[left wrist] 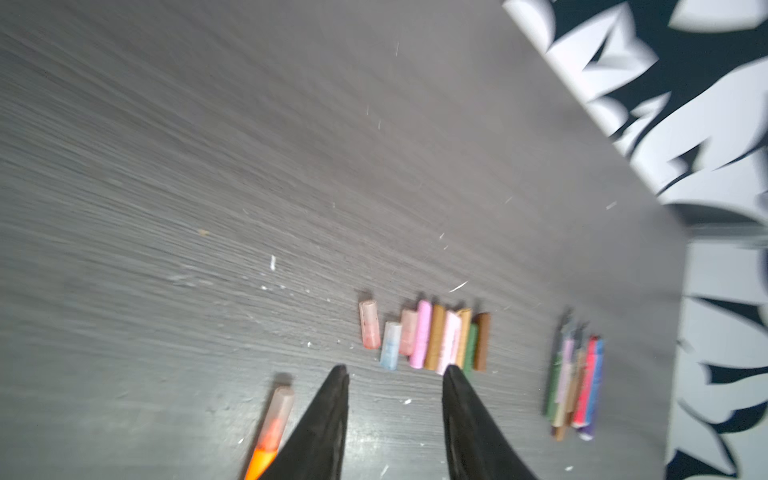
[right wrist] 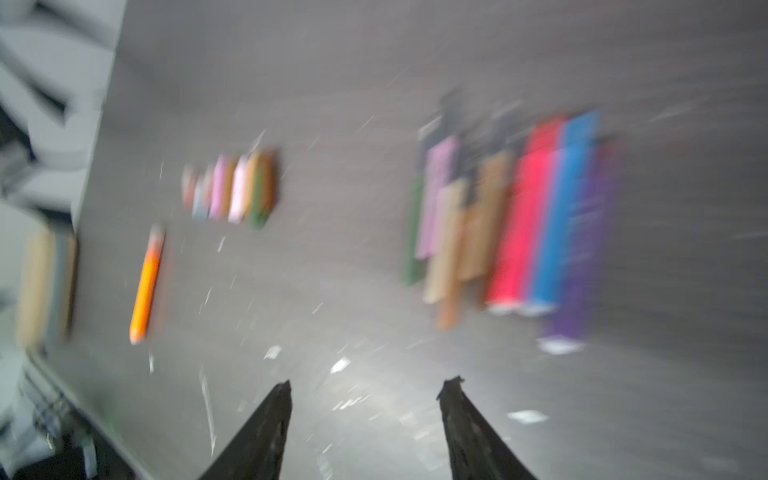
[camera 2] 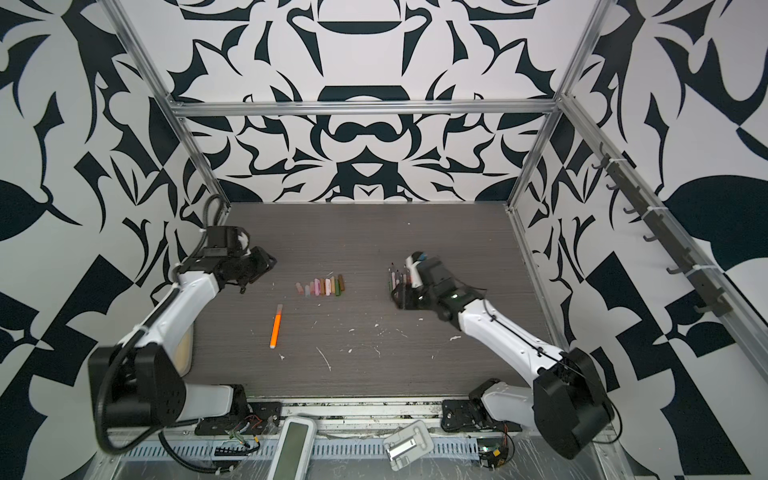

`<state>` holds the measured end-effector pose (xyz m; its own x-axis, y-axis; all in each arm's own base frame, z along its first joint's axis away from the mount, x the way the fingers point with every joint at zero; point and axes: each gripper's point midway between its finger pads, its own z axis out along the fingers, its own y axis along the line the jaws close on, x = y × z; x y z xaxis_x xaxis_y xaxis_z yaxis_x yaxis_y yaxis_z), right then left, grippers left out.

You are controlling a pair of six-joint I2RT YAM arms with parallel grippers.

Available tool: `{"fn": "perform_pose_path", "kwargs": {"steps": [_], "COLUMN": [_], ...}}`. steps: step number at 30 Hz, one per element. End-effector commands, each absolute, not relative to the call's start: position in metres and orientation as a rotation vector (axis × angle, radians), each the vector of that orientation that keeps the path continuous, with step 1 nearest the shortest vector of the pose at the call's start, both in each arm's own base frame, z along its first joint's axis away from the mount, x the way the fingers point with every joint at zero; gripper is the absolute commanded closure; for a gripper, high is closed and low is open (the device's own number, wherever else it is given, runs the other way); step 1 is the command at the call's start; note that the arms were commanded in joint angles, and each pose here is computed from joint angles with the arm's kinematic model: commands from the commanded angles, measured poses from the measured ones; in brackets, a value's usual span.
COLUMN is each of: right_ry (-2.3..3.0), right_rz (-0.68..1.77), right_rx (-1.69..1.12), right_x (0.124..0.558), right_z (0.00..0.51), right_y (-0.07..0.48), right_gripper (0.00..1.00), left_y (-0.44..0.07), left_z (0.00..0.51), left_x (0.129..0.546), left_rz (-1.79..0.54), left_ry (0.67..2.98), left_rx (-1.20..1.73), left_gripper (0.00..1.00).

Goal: Open the pen caps
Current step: 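Move the right gripper to the orange marker and grasp its body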

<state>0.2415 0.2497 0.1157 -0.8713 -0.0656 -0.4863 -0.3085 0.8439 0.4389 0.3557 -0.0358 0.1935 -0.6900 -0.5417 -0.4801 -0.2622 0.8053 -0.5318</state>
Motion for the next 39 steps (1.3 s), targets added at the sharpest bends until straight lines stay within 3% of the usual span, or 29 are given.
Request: {"fn": "perform_pose_path", "kwargs": {"steps": [1, 8, 12, 17, 27, 32, 36, 39], "right_ry": [2.597, 2.658, 2.709, 2.730, 2.752, 2.788, 2.777, 2.781], "right_rz": [0.606, 0.607, 0.620, 0.544, 0.415, 0.335, 0.266, 0.256], "right_rx": [-0.286, -0.430, -0.383, -0.369, -0.362, -0.353, -0.332, -0.333], "right_x": [0.210, 0.174, 0.178, 0.189, 0.204, 0.205, 0.208, 0.205], "right_z": [0.102, 0.096, 0.089, 0.084, 0.047, 0.022, 0.018, 0.020], "right_y": [0.310, 0.464, 0.508, 0.539, 0.563, 0.557, 0.544, 0.534], "right_gripper": [0.40, 0.43, 0.49, 0.49, 0.54, 0.68, 0.86, 0.92], "left_y": [-0.036, -0.049, -0.047, -0.050, -0.062, -0.063, -0.065, -0.065], "left_z": [0.231, 0.320, 0.329, 0.328, 0.321, 0.319, 0.316, 0.313], "left_x": [0.317, 0.249, 0.225, 0.210, 0.208, 0.208, 0.207, 0.207], "left_rz": [-0.635, -0.750, -0.687, -0.682, -0.768, -0.778, -0.782, -0.778], "left_ry": [2.273, 1.996, 2.012, 2.035, 2.066, 2.074, 2.084, 2.092], "left_rx": [-0.591, -0.474, -0.425, -0.398, -0.377, -0.369, -0.360, -0.358], "left_gripper": [0.59, 0.56, 0.56, 0.54, 0.53, 0.53, 0.52, 0.52]}}
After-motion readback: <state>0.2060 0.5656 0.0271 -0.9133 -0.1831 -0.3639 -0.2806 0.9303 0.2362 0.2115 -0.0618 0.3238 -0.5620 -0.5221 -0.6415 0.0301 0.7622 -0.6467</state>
